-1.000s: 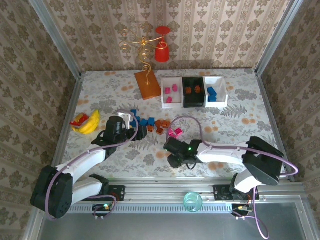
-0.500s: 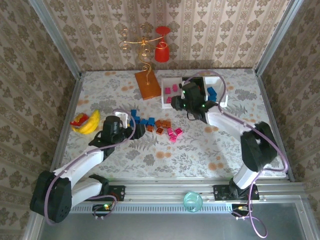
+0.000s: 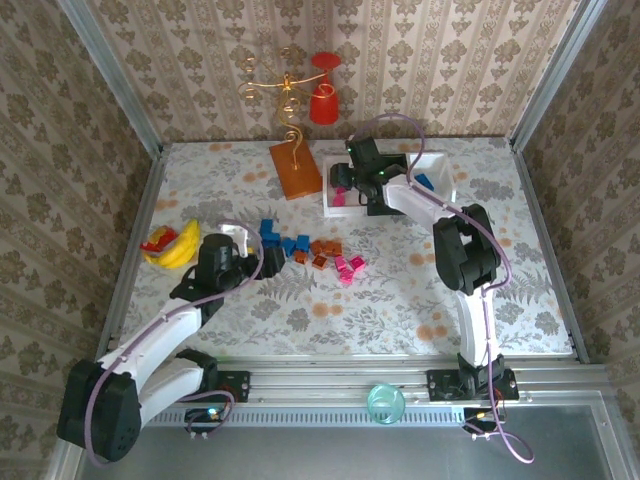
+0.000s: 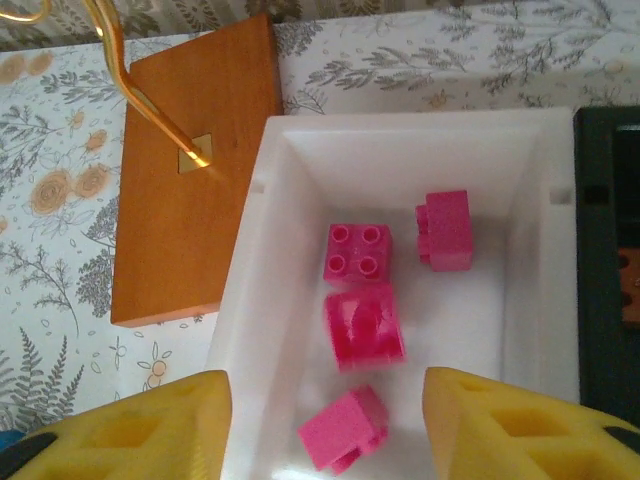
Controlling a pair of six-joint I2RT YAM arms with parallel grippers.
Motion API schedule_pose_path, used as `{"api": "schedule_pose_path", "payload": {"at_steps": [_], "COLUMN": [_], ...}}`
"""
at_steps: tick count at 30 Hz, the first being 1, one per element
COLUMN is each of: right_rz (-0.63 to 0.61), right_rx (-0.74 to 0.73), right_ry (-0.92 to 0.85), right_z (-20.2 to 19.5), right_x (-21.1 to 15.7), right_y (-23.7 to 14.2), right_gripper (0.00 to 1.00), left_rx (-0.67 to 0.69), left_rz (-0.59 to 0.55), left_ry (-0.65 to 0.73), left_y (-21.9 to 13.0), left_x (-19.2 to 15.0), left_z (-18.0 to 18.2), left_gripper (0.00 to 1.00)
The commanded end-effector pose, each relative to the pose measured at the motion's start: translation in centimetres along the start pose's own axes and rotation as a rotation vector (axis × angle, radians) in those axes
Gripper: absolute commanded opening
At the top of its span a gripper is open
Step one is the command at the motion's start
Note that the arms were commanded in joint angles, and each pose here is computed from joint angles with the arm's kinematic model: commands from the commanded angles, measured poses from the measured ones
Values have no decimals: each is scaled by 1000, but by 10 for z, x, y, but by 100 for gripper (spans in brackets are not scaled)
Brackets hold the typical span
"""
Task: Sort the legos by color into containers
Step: Place the lego in the container, then pick up the lego from the middle-left of the table.
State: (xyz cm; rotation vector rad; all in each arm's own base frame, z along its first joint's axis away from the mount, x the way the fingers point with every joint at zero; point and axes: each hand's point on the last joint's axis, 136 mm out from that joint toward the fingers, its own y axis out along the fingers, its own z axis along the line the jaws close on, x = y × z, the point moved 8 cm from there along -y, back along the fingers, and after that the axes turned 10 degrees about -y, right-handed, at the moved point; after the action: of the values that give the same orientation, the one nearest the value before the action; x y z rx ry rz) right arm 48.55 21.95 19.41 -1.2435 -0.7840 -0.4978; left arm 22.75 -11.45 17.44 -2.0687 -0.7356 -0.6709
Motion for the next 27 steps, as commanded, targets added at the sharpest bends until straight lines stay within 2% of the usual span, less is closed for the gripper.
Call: {"api": "schedule_pose_path", "payload": {"at_steps": [1, 4, 9, 14, 19, 27], "right_rz": [-36, -54, -76, -42, -41, -44], "right_rx": [-27, 2, 95, 97, 85, 93], "right_ry": [-38, -41, -88, -154, -149, -145], "right_z": [-2, 1, 24, 37, 31, 29], "right_x": [12, -1, -54, -98, -107, -113], "right_y": [-37, -65, -111, -136, -144, -144], "right_gripper": [60, 65, 71, 74, 76, 77], "left_rx": [89, 133, 217, 328, 399, 460], "left_rz": [30, 41, 54, 106, 163, 174], "left_ry": [-33, -74, -142, -163, -160, -136], "left_y": [0, 0, 3, 16, 37, 63], "left_x": [-7, -7, -8, -5, 0, 12], "left_z": [17, 30, 49, 65, 76, 85], "left_gripper": [93, 93, 92, 88, 79, 67]}}
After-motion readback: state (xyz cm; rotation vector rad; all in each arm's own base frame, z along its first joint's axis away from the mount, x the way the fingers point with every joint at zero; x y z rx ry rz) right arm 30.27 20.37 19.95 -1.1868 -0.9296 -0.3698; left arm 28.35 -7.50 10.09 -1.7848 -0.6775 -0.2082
